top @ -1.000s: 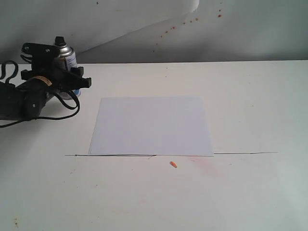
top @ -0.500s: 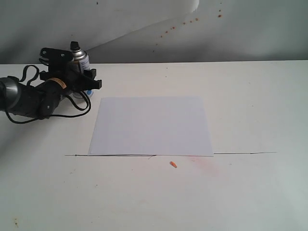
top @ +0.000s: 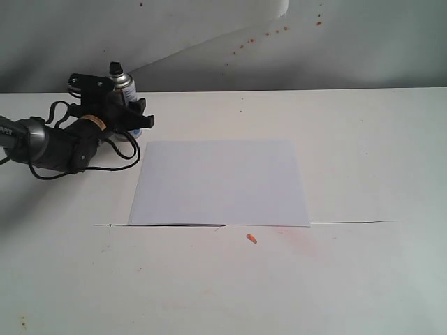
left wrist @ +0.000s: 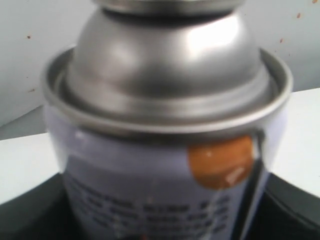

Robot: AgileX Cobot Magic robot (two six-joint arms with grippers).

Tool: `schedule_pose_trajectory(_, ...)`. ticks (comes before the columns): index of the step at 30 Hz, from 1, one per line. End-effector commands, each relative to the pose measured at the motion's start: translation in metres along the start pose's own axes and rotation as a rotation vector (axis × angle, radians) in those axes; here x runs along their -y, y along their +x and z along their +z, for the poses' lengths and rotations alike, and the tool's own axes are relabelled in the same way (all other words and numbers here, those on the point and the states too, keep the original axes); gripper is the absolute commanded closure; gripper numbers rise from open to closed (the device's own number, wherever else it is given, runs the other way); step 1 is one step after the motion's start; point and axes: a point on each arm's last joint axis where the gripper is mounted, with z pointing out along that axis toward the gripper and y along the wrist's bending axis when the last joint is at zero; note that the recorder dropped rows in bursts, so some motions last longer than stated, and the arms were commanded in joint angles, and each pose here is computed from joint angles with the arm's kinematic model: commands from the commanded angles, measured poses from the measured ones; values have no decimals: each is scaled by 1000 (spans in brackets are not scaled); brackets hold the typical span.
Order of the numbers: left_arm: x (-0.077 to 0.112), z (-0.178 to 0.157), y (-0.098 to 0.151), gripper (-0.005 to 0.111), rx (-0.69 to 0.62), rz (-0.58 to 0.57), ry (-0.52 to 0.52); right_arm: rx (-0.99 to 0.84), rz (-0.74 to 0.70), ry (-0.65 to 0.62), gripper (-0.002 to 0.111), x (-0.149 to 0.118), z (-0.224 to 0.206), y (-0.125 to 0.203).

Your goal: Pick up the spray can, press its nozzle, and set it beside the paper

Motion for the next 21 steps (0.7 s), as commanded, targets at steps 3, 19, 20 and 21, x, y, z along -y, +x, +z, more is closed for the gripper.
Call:
schedule_pose_trajectory(3,-1,4,0,40,10,-60,-4,-3,-3,1,108,0,0,1)
schedule_pose_trajectory(19,-2,-42,-136,20,98,128,-26,-3,-3,1,108,0,0,1)
schedule_pose_trajectory(20,-2,-51,-151,20,121,130,-29,-3,-3,1,108,0,0,1)
schedule_pose_trajectory(21,-3,-59,-165,20,119,131,-33,-3,-3,1,108,0,0,1)
